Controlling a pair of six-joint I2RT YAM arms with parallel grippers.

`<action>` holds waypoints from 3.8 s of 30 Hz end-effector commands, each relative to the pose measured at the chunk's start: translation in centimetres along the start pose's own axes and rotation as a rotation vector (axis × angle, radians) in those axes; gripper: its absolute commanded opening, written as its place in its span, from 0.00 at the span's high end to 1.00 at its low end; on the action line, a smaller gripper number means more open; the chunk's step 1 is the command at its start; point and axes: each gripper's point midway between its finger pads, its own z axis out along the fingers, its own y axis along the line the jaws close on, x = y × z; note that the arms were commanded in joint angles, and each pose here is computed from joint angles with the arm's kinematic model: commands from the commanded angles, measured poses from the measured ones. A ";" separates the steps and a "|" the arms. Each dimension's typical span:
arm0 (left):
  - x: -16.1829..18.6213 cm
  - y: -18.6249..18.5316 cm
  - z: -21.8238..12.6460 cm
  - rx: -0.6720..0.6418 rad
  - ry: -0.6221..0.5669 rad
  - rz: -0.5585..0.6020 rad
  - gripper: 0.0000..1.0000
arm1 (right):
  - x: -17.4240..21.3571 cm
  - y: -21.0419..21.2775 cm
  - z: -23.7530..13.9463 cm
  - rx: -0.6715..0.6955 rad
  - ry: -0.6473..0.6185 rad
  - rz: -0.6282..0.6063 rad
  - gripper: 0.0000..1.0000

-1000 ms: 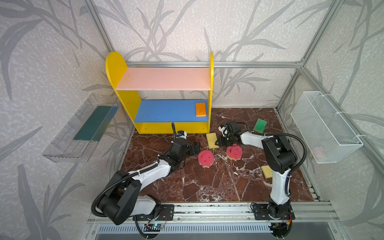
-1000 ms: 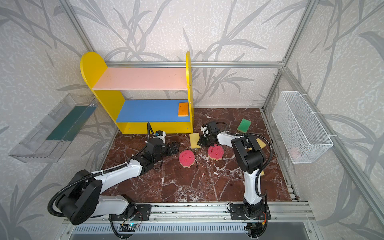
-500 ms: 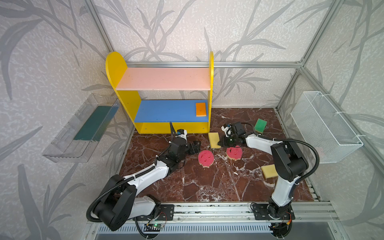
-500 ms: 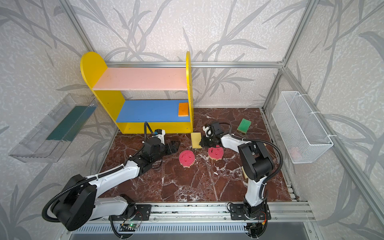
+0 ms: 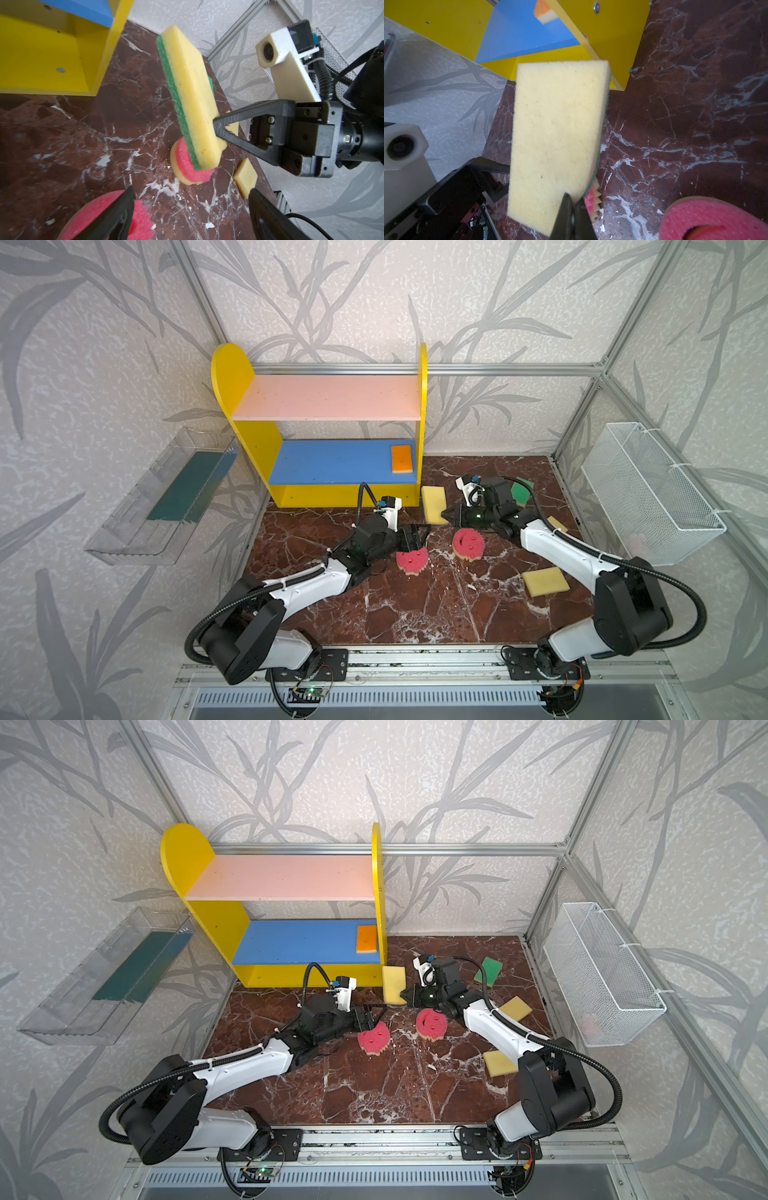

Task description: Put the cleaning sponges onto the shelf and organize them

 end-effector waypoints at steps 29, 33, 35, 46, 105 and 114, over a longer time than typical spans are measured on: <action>-9.0 -4.0 -3.5 -0.186 -0.158 0.189 0.80 | -2.8 4.0 -6.3 -0.138 -0.167 -0.015 0.29; -12.1 -5.1 -7.3 -0.303 -0.197 0.317 0.80 | -3.3 3.4 -7.8 -0.118 -0.207 -0.014 0.29; -13.9 -5.4 -9.2 -0.374 -0.226 0.379 0.79 | -3.3 3.4 -8.3 -0.102 -0.215 -0.027 0.28; -23.0 -8.8 -15.3 -0.661 -0.336 0.697 0.75 | -2.4 3.3 -9.5 -0.068 -0.218 -0.070 0.28; -8.4 -2.9 2.0 -0.653 -0.078 1.479 0.73 | -9.2 3.7 -2.3 -0.391 0.022 0.307 0.23; -9.4 -2.2 2.1 -0.721 -0.088 1.498 0.73 | -8.0 2.9 -1.7 -0.346 0.048 0.304 0.15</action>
